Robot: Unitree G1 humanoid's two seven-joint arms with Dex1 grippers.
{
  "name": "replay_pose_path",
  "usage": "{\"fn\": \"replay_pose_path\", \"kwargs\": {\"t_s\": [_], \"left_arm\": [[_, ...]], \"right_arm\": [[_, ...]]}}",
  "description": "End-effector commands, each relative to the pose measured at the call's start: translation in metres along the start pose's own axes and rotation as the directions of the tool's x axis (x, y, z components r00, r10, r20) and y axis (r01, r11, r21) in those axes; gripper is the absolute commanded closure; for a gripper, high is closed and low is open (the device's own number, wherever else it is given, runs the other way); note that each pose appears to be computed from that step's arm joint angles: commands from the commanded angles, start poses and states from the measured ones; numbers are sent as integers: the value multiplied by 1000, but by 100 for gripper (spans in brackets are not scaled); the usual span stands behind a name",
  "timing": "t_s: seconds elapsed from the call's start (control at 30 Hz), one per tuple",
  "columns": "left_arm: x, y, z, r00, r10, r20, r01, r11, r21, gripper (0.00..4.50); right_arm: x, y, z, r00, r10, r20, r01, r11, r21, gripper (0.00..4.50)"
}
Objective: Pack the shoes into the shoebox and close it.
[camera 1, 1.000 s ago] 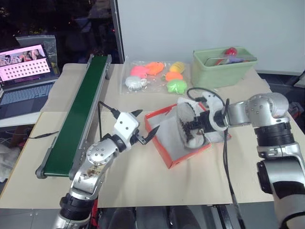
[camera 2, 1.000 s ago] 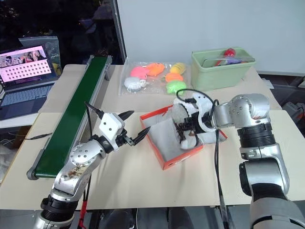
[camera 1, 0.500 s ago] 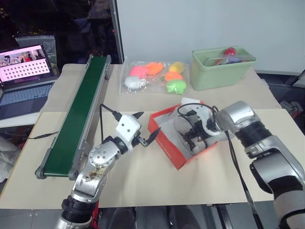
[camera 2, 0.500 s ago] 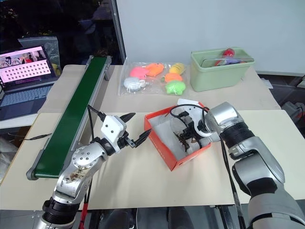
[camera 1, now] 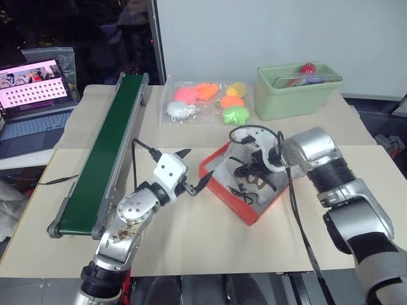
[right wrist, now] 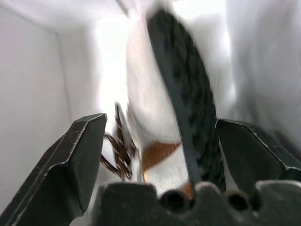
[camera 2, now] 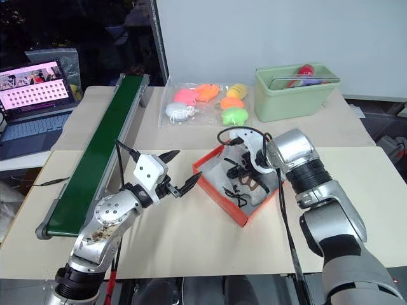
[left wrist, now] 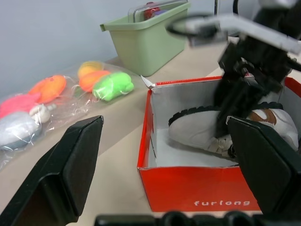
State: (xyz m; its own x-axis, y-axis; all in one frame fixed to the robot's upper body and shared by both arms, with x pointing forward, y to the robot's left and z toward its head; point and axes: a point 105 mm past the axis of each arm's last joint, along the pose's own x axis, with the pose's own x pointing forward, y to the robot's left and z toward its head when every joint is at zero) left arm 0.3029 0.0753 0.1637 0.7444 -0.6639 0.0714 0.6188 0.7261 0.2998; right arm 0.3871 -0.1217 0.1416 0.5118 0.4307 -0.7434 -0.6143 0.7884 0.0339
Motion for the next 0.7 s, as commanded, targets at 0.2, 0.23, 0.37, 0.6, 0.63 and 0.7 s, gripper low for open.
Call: {"fn": "replay_pose_path", "kwargs": {"t_s": [0.2, 0.23, 0.37, 0.6, 0.63, 0.7], "left_arm": [[-10, 48, 9, 979, 202, 34, -201, 979, -9, 0], [-16, 65, 9, 960, 279, 28, -279, 960, -14, 0], [-51, 125, 6, 840, 543, -16, -542, 837, -72, 0], [-94, 164, -16, 747, 647, -153, -657, 754, -21, 0], [-97, 166, -21, 749, 638, -178, -652, 758, -24, 0], [-102, 169, -28, 744, 632, -217, -650, 760, -13, 0]], "right_arm": [[-34, 4, 44, 955, -105, 278, 134, 987, -87, 7], [-41, 4, 52, 930, -107, 353, 148, 985, -89, 7], [-82, 43, 94, 705, 54, 707, 35, 993, -111, 7], [-85, 110, 71, 541, 330, 774, -133, 942, -308, 7], [-83, 117, 65, 525, 369, 767, -172, 928, -329, 7], [-75, 125, 52, 525, 424, 738, -203, 904, -375, 7]]}}
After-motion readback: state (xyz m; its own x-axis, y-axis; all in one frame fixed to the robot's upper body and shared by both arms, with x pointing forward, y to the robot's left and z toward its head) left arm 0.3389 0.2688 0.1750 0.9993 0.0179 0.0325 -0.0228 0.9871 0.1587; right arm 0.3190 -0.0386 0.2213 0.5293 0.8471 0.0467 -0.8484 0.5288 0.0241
